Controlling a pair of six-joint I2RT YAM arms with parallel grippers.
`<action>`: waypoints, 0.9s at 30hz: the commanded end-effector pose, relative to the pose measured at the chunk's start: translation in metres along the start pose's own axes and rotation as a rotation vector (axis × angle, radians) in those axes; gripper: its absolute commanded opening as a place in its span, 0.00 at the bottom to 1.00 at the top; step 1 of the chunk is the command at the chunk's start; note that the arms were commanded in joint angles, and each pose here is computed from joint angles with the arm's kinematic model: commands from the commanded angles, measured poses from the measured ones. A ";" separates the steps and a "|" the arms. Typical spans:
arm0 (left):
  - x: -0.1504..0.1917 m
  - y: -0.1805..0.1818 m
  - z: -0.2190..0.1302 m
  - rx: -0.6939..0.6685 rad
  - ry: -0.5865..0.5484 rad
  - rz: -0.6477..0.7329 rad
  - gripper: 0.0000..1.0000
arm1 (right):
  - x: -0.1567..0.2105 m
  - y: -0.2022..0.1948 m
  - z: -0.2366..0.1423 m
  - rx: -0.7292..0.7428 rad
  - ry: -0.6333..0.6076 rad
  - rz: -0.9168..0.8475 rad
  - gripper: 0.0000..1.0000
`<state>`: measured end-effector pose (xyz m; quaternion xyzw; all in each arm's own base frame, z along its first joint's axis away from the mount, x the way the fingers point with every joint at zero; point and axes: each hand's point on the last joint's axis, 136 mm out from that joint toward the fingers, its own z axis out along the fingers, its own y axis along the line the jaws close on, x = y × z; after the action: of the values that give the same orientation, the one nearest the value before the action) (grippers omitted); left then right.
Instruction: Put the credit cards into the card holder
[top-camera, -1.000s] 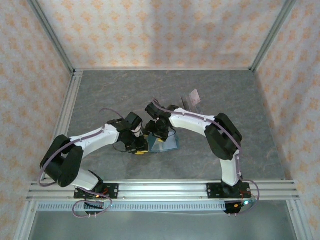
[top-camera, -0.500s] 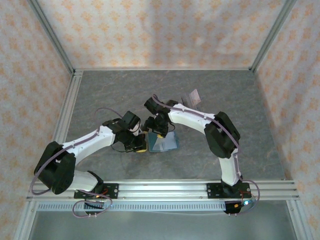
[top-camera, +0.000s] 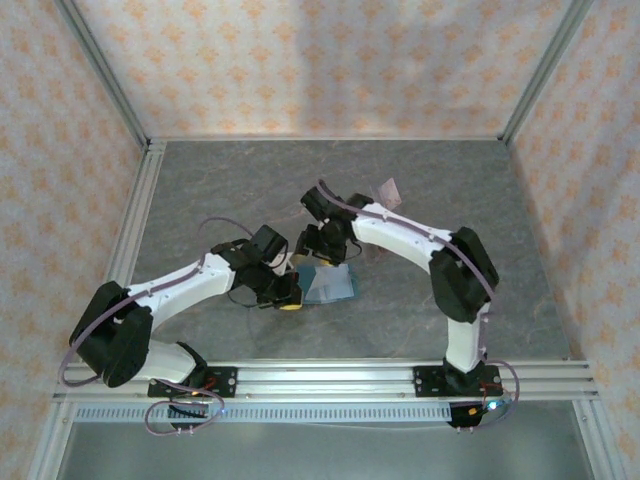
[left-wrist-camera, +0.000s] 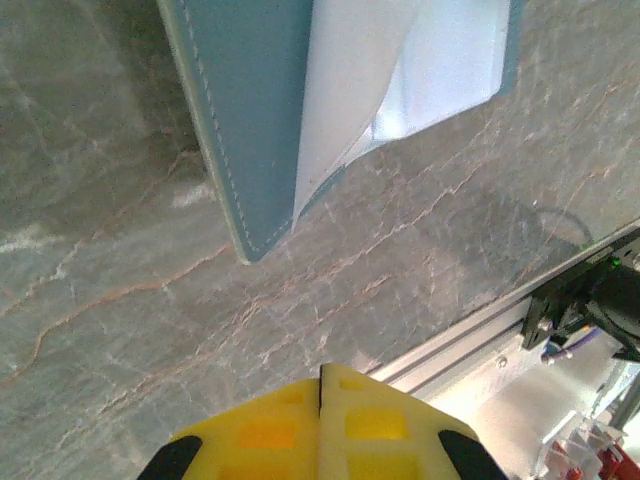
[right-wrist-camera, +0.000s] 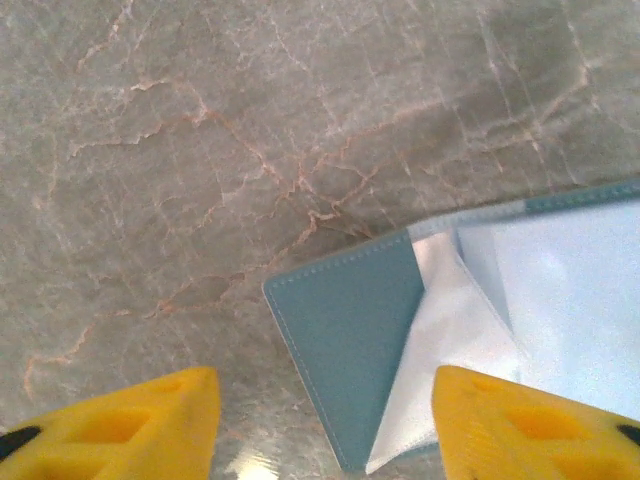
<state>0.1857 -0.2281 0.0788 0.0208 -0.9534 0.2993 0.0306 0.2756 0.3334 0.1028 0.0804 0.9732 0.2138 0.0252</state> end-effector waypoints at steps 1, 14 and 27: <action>-0.007 -0.013 -0.002 0.037 -0.005 0.042 0.00 | 0.021 0.004 0.001 -0.060 0.009 0.011 0.65; -0.002 -0.004 -0.008 0.025 -0.017 0.026 0.00 | 0.041 -0.007 0.042 -0.024 0.034 0.094 0.75; -0.008 0.011 -0.018 0.045 -0.041 -0.037 0.00 | 0.056 -0.018 0.043 -0.002 0.068 0.086 0.80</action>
<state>0.1933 -0.2090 0.0825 0.0557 -0.9501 0.3060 0.0248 0.2229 0.3401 0.0542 0.1168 0.9694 0.2154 -0.0158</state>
